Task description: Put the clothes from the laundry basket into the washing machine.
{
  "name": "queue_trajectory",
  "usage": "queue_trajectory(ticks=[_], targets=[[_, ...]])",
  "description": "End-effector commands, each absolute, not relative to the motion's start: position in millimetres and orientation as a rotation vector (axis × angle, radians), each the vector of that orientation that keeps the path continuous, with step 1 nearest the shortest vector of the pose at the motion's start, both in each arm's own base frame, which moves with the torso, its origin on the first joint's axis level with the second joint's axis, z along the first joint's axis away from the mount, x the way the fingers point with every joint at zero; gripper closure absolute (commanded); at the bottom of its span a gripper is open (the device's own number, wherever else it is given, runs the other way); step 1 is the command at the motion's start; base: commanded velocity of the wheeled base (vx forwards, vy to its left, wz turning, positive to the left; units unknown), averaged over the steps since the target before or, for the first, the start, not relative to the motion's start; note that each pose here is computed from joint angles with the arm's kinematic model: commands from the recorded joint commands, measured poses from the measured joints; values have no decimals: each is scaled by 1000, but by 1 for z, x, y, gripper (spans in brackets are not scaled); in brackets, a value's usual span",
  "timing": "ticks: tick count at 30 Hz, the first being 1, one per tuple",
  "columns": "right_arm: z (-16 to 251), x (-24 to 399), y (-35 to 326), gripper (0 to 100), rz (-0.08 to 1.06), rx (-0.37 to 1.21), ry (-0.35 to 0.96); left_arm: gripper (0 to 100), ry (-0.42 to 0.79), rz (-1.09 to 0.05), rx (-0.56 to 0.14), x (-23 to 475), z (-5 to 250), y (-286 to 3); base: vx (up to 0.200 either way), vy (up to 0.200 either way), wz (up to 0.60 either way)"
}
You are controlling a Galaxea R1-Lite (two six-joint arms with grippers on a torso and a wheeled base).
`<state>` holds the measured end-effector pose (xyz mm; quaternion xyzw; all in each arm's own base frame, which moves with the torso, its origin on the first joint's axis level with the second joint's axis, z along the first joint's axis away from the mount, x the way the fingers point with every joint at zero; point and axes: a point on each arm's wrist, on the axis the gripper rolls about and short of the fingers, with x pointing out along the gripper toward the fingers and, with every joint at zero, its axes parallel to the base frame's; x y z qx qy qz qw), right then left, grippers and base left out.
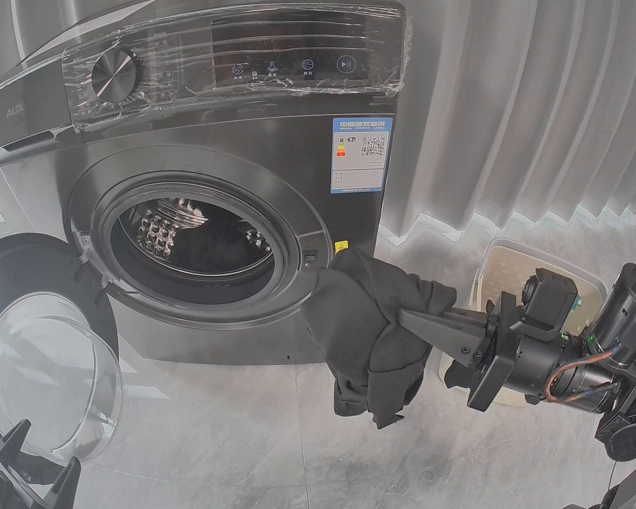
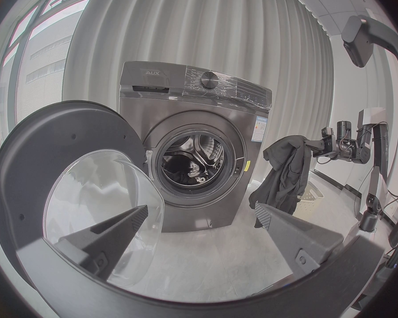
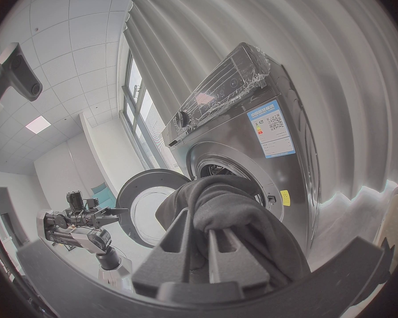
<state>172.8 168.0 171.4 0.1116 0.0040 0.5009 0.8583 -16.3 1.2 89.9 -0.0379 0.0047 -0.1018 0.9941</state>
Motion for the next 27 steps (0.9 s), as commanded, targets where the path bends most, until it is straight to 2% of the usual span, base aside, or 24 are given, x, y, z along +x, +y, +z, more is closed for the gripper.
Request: queue_trajectory(ticks=[1, 21, 27], targets=[[174, 174, 169, 100, 1053, 239, -2, 0, 26, -203, -76, -15, 85, 1, 0, 0, 600], [169, 172, 166, 100, 1037, 228, 13, 0, 26, -203, -77, -15, 85, 1, 0, 0, 30], [167, 170, 160, 100, 957, 239, 20, 0, 26, -203, -77, -15, 85, 1, 0, 0, 0]])
